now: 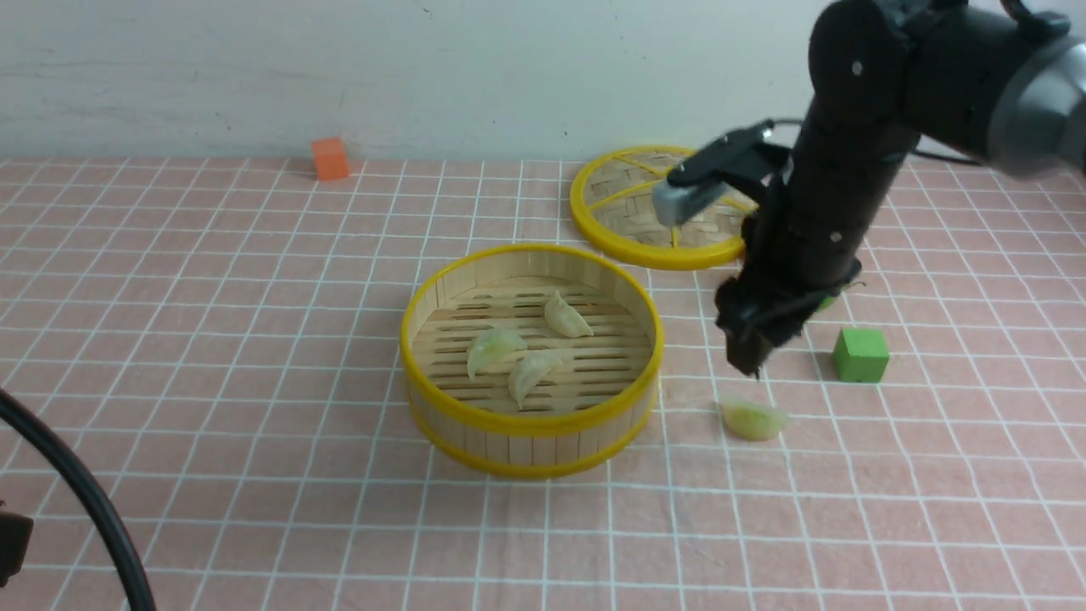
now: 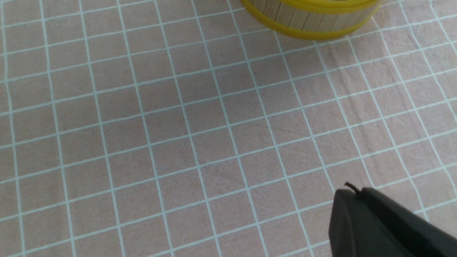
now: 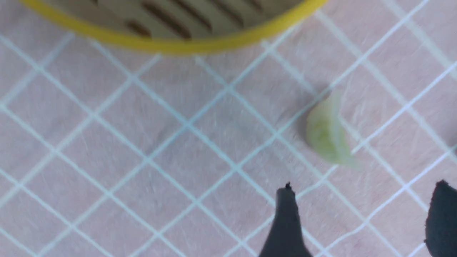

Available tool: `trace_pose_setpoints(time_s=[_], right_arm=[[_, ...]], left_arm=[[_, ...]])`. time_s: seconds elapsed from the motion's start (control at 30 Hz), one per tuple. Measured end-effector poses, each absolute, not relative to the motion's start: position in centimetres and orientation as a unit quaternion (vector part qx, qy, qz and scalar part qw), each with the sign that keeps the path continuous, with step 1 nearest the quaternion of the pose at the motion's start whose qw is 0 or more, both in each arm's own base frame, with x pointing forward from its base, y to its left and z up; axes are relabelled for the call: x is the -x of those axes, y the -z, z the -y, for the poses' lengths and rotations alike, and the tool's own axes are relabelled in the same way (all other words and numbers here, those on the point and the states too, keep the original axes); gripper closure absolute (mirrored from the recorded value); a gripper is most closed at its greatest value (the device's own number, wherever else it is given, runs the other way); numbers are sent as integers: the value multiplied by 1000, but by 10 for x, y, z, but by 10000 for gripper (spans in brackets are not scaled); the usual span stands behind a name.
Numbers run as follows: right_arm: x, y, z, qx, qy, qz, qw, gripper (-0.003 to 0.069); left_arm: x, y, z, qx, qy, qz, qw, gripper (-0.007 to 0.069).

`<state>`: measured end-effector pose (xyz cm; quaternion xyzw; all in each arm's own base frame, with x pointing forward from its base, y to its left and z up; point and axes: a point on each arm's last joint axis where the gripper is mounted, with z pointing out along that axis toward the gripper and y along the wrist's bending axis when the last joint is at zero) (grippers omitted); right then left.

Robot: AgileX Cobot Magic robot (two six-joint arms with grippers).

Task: Put the dumplings into the steamer on the table with the pink tablecloth.
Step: 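Reach for and grasp a dumpling lying on the table beside the steamer, then place the dumpling in the bamboo steamer basket with the right gripper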

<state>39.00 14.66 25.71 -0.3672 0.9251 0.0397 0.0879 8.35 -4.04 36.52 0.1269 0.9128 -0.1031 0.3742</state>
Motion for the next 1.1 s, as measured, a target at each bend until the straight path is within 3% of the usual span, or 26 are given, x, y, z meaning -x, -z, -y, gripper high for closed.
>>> trace_pose_setpoints(time_s=[0.13,0.43,0.53,0.6,0.83,1.0,1.1], right_arm=[[-395,-221,-142,411,-33,-907,82,181],[-417,-173,-146,429,-11,-897,105,204],[-418,-166,-146,429,-6,-898,98,323],[-418,-166,-146,428,-8,-899,94,448],[-417,-195,-154,435,-4,-897,78,445],[-409,-260,-207,447,-34,-880,160,445],[-403,-274,-230,445,-61,-872,195,445]], left_arm=[[-83,-365,41,-127,109,-913,372,626],[-80,-364,45,-124,132,-916,358,625],[-80,-364,46,-124,139,-916,355,624],[-80,-364,46,-124,140,-916,355,622],[-80,-364,46,-124,140,-916,355,617],[-80,-365,46,-125,137,-914,360,610],[-81,-365,45,-126,133,-914,362,610]])
